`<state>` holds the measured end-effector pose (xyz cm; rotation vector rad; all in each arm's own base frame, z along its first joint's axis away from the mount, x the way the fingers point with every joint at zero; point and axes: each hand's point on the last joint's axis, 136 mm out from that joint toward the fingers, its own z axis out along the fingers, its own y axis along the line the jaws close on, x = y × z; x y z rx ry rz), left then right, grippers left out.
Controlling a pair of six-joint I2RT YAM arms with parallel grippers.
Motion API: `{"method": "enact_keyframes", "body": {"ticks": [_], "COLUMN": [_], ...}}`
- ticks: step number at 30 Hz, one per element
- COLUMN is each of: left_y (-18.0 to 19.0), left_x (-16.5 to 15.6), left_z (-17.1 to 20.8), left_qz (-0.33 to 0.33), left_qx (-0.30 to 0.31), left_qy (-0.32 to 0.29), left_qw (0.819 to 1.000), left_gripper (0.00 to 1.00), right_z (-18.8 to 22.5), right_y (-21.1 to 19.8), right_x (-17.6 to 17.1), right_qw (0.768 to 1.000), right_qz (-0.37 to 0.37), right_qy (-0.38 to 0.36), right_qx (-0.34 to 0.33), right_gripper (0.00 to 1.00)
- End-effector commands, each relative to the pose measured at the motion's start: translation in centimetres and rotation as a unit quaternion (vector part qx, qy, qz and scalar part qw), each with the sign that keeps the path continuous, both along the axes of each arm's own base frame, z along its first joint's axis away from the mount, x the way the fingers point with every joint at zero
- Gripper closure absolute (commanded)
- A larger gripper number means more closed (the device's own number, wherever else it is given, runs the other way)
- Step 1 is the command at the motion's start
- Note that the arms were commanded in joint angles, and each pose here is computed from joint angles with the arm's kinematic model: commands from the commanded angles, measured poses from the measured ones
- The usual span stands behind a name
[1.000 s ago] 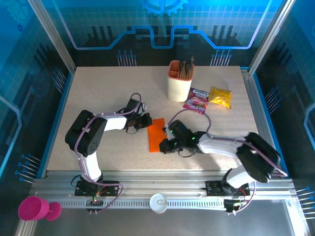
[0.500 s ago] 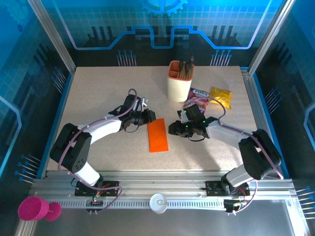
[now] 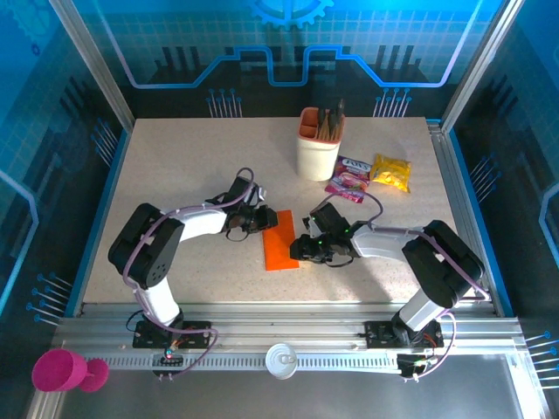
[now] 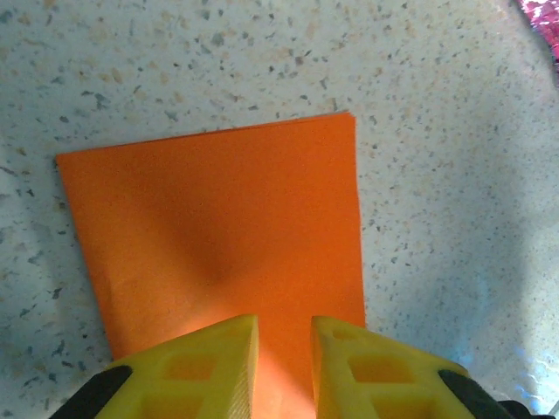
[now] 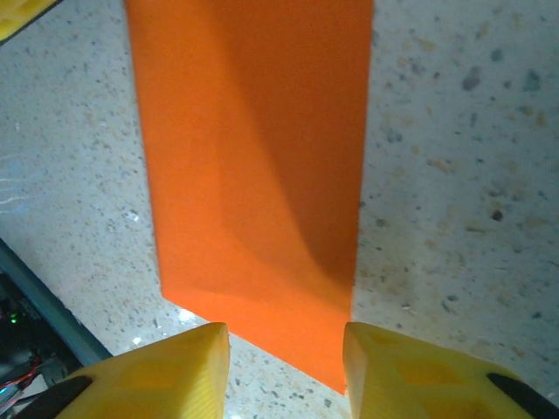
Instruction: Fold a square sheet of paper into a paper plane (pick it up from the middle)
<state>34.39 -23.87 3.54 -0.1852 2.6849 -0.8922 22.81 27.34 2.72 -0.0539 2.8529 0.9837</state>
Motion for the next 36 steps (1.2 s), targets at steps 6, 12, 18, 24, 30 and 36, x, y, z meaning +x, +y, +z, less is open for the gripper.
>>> {"method": "enact_keyframes", "body": {"ticks": [6, 12, 18, 24, 30, 36], "left_y": [-0.3, -0.1, -0.1, -0.2, -0.3, -0.2], "left_x": [0.3, 0.2, 0.0, 0.1, 0.0, -0.1], "left_z": [-1.8, -2.8, -3.2, -3.3, -3.3, -3.4], "left_qz": [-0.013, -0.014, -0.013, -0.014, -0.019, -0.021], "left_qx": [0.008, 0.017, 0.016, 0.013, 0.013, 0.013], "left_qy": [0.004, 0.009, 0.013, 0.014, 0.014, 0.015], "left_qw": [1.000, 1.000, 1.000, 1.000, 1.000, 1.000], "left_gripper": [0.77, 0.77, 0.78, 0.78, 0.78, 0.78], "right_z": [-0.7, -0.9, -0.5, 0.1, 0.4, 0.9], "right_y": [0.0, 1.4, 2.3, 2.7, 2.7, 2.5], "right_x": [-0.5, -0.8, -0.6, -0.2, 0.2, 1.1], "right_qw": [1.000, 1.000, 1.000, 1.000, 1.000, 1.000], "right_qz": [-0.006, 0.009, 0.017, 0.018, 0.014, 0.010], "right_qy": [0.004, 0.007, 0.003, -0.004, -0.009, -0.016], "right_qx": [-0.009, -0.006, -0.002, -0.001, -0.004, -0.006], "right_gripper": [0.60, 0.61, 0.65, 0.68, 0.69, 0.66]}}
